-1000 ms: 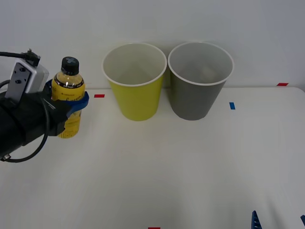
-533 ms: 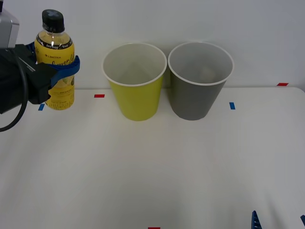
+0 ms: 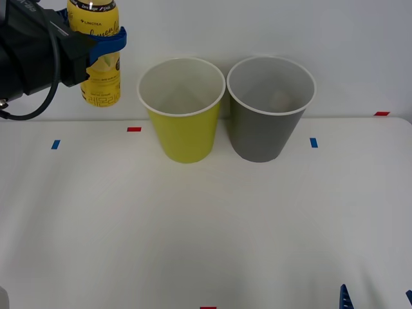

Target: Put cans in the gray bin and PET bottles in the light green bin.

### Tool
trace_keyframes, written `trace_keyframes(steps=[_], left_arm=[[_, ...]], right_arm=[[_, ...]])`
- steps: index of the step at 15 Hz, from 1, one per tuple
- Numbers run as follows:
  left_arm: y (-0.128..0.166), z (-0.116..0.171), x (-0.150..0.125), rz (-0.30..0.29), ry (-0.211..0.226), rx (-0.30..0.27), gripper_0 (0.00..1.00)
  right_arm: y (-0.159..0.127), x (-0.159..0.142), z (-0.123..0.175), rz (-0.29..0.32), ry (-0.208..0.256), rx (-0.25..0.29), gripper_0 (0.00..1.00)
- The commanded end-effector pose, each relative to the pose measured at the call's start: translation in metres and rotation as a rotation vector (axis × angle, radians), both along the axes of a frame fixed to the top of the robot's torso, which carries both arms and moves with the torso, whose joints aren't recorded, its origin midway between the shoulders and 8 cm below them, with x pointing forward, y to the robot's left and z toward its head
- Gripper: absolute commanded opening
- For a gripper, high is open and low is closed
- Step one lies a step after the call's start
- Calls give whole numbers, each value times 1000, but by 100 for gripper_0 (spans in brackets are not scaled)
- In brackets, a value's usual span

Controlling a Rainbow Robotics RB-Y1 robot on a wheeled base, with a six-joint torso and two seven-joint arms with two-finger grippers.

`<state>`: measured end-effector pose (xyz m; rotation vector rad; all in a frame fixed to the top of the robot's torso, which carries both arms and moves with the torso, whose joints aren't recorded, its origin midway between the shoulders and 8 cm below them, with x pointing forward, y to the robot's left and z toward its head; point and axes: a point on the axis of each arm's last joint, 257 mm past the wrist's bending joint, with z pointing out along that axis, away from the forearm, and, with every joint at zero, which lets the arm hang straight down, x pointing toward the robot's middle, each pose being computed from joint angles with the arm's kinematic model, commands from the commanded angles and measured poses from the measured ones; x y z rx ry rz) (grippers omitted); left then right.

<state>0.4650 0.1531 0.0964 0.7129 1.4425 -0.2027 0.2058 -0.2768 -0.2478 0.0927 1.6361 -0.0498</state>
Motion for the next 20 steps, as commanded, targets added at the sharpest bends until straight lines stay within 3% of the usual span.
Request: trace_keyframes(steps=[1,3,6,12,20], left_arm=[[-24,15,9,13,45,-91,0],[-35,19,23,21,66,-125,0],[-53,19,57,-10,63,-169,0],[-86,3,115,-32,44,-195,0],[-102,-16,141,-30,1,-216,0]], right_arm=[[0,0,0,0,0,0,100],[0,0,0,0,0,0,100],[0,0,0,0,0,0,100],[0,0,0,0,0,0,100],[0,0,0,0,0,0,100]])
